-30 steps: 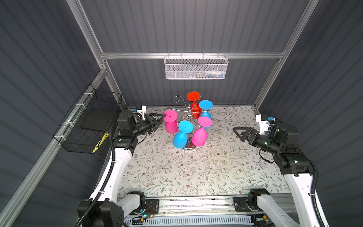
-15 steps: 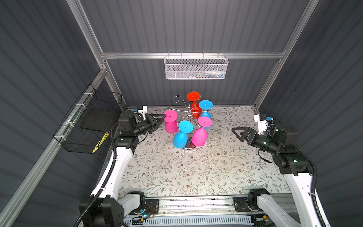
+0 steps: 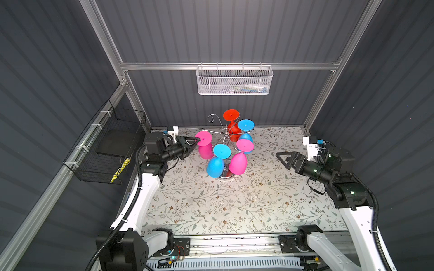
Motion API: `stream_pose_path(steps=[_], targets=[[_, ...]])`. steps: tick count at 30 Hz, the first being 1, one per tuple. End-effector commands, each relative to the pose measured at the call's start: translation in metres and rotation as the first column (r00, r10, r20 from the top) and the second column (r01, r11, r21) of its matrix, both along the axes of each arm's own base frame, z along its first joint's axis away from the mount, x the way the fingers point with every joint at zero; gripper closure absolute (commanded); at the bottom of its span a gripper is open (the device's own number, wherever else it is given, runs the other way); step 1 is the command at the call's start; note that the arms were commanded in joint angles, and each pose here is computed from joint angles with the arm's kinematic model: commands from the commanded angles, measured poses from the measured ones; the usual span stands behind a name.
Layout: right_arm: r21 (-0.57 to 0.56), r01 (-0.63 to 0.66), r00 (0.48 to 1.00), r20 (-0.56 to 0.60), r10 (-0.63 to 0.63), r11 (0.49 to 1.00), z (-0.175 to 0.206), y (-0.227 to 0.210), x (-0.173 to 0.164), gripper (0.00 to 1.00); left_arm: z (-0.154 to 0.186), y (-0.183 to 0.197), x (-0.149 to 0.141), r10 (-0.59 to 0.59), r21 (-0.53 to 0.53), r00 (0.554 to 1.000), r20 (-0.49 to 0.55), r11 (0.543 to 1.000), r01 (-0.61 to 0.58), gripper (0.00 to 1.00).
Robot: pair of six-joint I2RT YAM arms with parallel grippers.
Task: Take the wine glass off the wine glass rack
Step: Pick up the wine glass from the wine glass rack.
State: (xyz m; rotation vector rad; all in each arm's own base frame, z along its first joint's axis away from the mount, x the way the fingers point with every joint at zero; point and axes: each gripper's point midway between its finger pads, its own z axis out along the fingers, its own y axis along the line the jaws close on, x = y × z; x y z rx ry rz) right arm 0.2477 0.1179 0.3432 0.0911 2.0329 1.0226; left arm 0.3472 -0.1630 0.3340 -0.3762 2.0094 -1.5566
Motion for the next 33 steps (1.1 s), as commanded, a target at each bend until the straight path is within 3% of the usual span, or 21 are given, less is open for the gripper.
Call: stream_pose_path(steps=[1,16,33], targets=[[-0.001,0.004,1.0,0.006,-0.003,1.0,0.0,0.001,0.001,0.01,0.002,-0.004,-0.002,-0.025,-0.011,1.0,0.004,1.0,0.025,0.8],[-0.004,0.002,1.0,0.003,-0.002,1.0,0.0,0.003,0.001,0.01,0.005,-0.004,-0.005,-0.031,-0.019,1.0,0.0,0.999,0.031,0.99],[-0.006,0.002,1.0,0.011,-0.002,1.0,0.001,0.004,-0.003,0.01,0.031,-0.002,-0.008,0.0,-0.082,1.0,0.011,0.997,0.001,1.0]])
